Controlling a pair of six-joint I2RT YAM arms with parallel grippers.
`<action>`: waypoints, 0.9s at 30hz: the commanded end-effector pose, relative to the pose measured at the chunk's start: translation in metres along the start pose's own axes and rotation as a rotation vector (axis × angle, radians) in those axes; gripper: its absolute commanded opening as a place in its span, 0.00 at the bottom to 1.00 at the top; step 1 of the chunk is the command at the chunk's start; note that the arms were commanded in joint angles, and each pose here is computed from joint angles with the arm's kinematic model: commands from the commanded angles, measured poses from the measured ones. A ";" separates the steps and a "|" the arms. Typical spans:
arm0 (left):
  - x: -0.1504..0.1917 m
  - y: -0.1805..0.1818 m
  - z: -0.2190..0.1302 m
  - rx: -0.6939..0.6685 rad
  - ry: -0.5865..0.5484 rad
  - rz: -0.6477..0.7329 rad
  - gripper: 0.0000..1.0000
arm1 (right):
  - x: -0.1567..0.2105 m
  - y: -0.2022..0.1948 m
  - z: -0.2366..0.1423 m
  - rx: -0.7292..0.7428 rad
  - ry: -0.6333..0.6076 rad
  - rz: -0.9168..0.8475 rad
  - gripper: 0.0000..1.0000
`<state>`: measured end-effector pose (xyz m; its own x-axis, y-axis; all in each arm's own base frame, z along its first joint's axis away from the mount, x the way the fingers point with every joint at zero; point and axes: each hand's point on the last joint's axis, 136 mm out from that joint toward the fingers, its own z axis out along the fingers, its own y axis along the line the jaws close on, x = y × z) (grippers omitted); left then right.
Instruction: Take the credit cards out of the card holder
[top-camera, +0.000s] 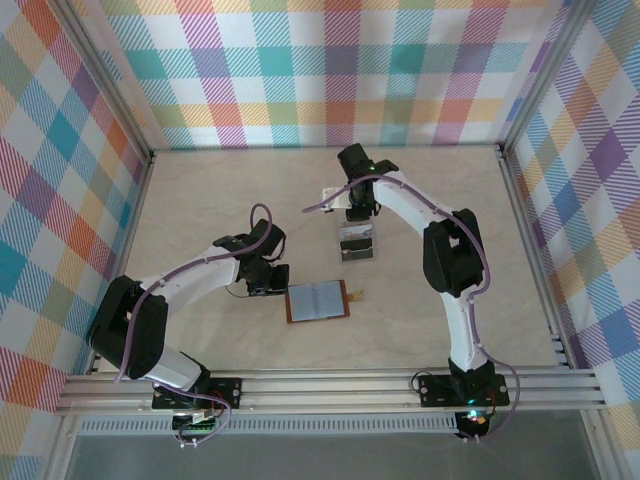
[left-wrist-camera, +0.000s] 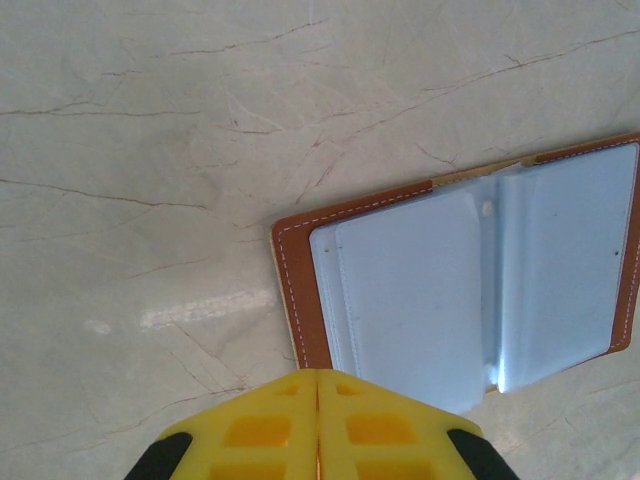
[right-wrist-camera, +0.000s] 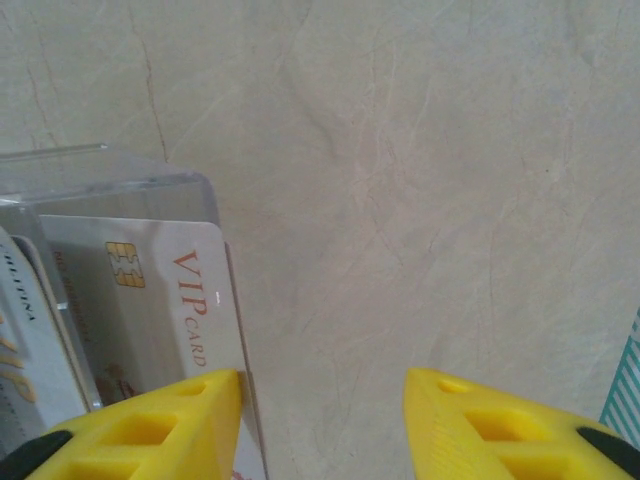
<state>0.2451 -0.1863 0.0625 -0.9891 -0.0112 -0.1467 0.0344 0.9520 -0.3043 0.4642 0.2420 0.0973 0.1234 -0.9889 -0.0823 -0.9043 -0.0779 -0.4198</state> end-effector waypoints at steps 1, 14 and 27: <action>0.003 0.007 -0.005 -0.013 -0.005 -0.011 0.09 | -0.001 0.009 0.003 -0.036 -0.023 0.007 0.47; -0.025 0.037 -0.024 -0.155 -0.188 0.005 0.32 | -0.005 -0.022 -0.067 0.159 -0.171 0.290 0.64; -0.099 0.112 -0.061 -0.451 -0.473 -0.064 1.00 | 0.080 0.024 -0.096 0.321 -0.245 0.905 1.00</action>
<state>0.3135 -0.0908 0.0851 -0.8793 -0.1116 -0.4629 -0.1121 0.9933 -0.0265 0.4065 0.1648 0.1547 -0.3625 -0.7682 -0.5278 -0.6884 0.6024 -0.4040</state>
